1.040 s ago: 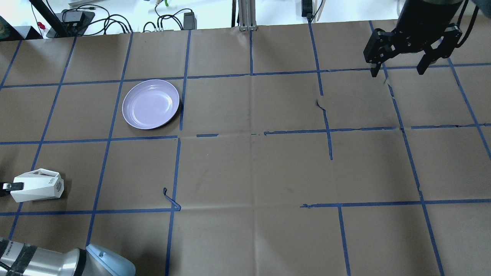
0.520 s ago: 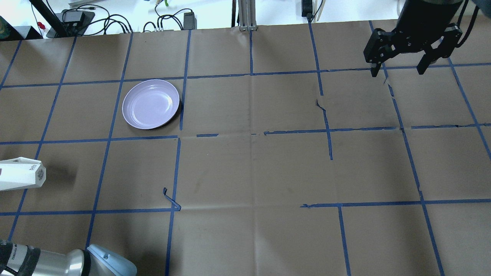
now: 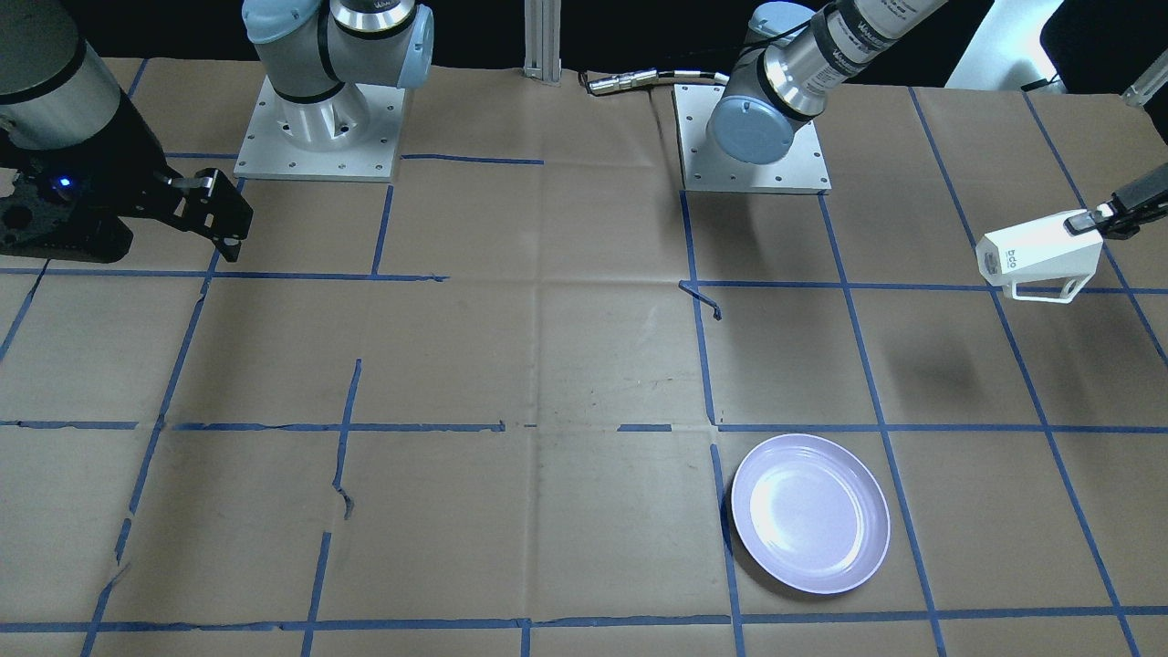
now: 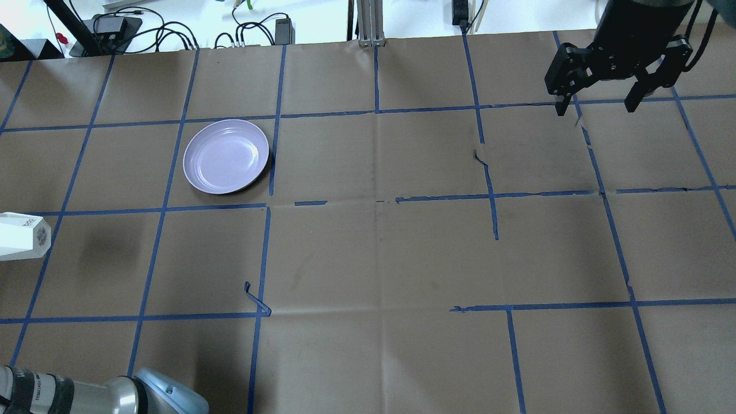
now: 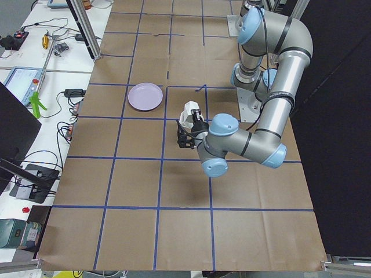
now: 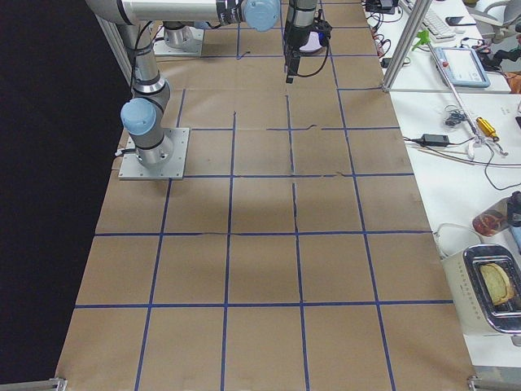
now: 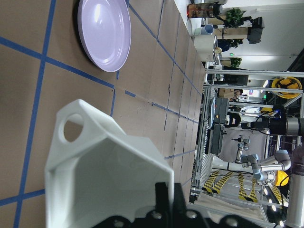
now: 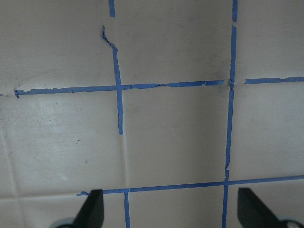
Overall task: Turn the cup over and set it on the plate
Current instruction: 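Raise the cup with the left gripper and rotate it upright, then carry the upright cup over the lavender plate and lower it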
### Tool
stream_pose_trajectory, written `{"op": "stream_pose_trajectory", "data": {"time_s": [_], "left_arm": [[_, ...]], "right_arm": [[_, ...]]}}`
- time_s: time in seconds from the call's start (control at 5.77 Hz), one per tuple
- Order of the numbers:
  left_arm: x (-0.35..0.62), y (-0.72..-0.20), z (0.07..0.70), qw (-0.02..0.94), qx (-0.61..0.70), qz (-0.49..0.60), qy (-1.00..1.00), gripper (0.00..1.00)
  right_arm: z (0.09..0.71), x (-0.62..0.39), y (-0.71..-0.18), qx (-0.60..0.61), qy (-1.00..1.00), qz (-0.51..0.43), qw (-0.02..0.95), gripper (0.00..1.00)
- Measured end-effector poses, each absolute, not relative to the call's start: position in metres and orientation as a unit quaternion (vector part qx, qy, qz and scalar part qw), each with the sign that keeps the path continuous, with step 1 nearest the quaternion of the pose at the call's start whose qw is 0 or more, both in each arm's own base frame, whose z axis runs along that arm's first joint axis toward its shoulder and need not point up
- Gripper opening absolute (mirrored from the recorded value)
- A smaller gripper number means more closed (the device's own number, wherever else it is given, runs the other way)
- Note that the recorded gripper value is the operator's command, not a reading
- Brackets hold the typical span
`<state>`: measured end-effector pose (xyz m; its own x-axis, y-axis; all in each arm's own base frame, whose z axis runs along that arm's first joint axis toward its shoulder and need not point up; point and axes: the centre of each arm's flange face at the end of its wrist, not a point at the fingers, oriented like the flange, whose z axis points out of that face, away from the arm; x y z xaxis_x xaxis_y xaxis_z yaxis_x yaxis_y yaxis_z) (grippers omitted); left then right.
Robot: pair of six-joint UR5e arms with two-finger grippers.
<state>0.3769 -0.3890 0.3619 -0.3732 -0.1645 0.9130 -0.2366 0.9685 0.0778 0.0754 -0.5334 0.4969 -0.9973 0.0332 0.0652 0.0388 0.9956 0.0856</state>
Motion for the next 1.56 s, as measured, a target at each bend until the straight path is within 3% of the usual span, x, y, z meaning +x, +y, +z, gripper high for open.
{"op": "stream_pose_trajectory", "data": {"time_s": [0.69, 1.21, 1.56], "left_arm": [[0.197, -0.508, 0.478, 0.318, 0.123, 0.012, -0.940, 0.00], [0.036, -0.587, 0.487, 0.111, 0.051, 0.041, -0.992, 0.00], [-0.040, -0.628, 0.483, 0.026, -0.017, 0.052, -0.998, 0.00]], "right_arm": [[0.497, 0.075, -0.533, -0.018, -0.998, -0.044, 0.032, 1.00], [0.497, 0.075, -0.533, -0.018, -0.998, -0.043, 0.032, 1.00], [0.497, 0.075, -0.533, -0.018, -0.998, -0.043, 0.032, 1.00]]}}
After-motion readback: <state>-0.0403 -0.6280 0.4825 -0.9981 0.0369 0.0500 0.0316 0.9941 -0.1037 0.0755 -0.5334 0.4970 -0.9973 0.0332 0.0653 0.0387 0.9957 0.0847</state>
